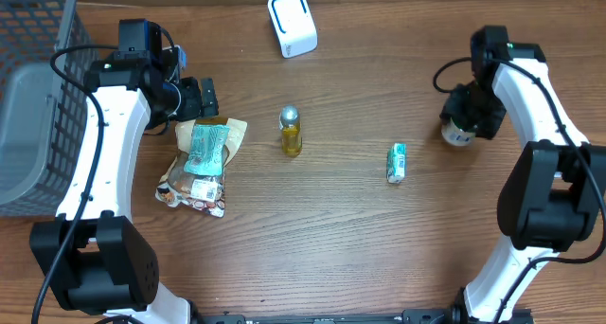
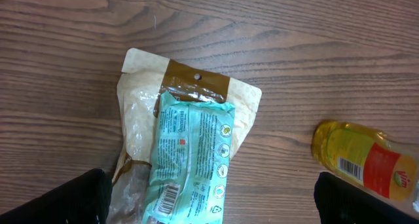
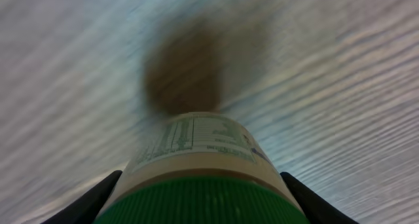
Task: Scan the item barcode
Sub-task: 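Carry the jar rightward and set it down on the table, then open the right gripper and move it to the teal tissue pack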
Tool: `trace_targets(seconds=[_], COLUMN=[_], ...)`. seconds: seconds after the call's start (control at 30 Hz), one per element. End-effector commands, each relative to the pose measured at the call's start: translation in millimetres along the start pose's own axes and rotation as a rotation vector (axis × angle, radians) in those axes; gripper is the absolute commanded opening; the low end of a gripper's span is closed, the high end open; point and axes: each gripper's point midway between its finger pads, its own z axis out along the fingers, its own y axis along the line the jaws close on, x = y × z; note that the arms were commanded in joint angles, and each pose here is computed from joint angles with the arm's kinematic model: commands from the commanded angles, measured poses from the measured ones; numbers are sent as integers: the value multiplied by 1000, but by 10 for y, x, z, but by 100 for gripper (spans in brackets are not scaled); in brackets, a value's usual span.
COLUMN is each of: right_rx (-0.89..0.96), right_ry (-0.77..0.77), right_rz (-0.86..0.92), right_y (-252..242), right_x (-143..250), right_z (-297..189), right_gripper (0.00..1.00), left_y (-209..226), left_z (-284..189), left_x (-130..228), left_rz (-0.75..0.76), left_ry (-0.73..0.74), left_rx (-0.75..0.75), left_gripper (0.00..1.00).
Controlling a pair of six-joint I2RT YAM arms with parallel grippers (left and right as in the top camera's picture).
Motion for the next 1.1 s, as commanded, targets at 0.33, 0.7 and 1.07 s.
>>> trace_targets(seconds=[0.33,0.7,1.07], right_rx=[-8,-166,-153], right_ry=[-16,-98,39], right_rz=[36,-115,-301], right_y=[-108,273,729], right_x=[-19,201,866], right_z=[63,-1094,-644], right_gripper=[100,96,70], left_y=[-49,-49,-49], left_z=[-106,-106,-106], left_x=[-66,-66,-66], left_rz=[19,18,18], left_ry=[-33,-33,-33], left_rx=[14,14,14], left_gripper=[100,99,100])
